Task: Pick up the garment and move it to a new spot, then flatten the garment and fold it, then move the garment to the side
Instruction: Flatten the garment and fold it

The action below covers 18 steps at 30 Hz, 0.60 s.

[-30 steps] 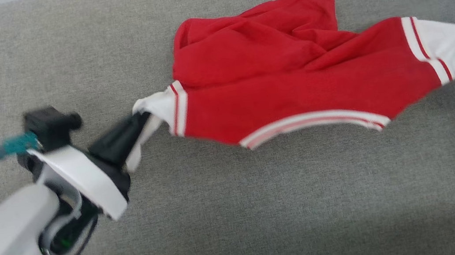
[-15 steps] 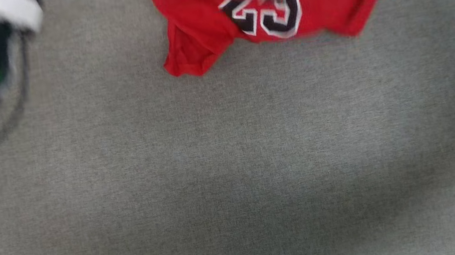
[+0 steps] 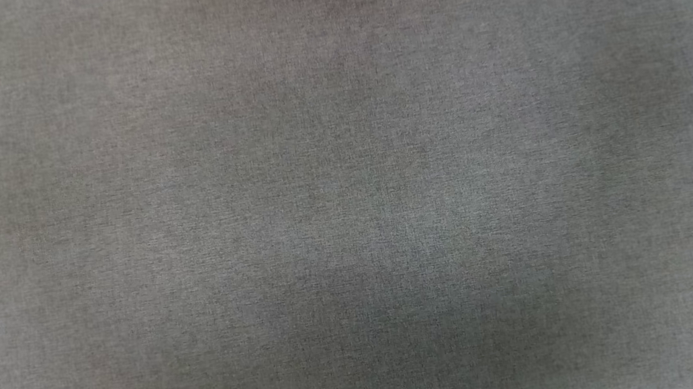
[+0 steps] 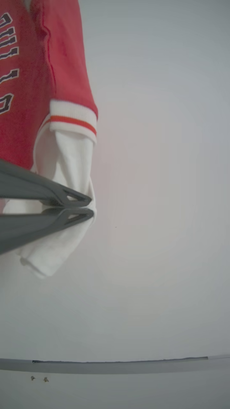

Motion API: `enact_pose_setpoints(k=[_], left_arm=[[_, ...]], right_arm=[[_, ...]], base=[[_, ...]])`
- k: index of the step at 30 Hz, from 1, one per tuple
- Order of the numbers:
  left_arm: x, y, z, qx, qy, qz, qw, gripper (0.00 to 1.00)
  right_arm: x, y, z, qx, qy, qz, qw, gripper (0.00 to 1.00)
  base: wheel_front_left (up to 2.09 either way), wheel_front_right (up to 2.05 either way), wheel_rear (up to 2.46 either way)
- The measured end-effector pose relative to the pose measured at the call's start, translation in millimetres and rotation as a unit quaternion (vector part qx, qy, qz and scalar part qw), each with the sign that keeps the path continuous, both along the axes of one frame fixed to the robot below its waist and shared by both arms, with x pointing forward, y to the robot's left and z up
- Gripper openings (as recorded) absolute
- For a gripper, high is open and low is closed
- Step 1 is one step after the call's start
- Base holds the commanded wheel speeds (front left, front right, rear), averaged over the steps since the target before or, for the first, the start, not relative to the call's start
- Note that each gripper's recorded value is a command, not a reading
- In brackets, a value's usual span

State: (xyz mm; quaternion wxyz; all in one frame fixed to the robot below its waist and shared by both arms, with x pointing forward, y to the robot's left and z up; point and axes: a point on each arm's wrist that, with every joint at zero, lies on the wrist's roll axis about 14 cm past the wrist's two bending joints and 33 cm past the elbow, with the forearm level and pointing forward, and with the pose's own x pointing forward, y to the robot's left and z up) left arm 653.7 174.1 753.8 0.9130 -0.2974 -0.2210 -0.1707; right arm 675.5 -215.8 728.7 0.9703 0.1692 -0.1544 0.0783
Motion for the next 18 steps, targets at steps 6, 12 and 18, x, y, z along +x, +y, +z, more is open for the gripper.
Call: enact_pose_setpoints(k=[6, 12, 18], left_arm=[[-10, -19, -39, -0.022, 0.069, -0.060, 0.996, 0.00], [-42, -27, -132, -0.013, 0.183, -0.104, 0.978, 0.00], [-114, -40, -214, -0.038, 0.275, -0.143, 0.950, 0.00]], right_arm=[[-7, -7, -34, -0.019, 0.047, 0.000, 0.999, 0.00], [-37, -15, -122, -0.053, 0.147, 0.019, 0.988, 0.00], [-110, -23, -208, -0.058, 0.270, 0.065, 0.959, 0.00]], base=[[0.00, 0.00, 0.00], [0.00, 0.00, 0.00], [0.00, 0.00, 0.00]])
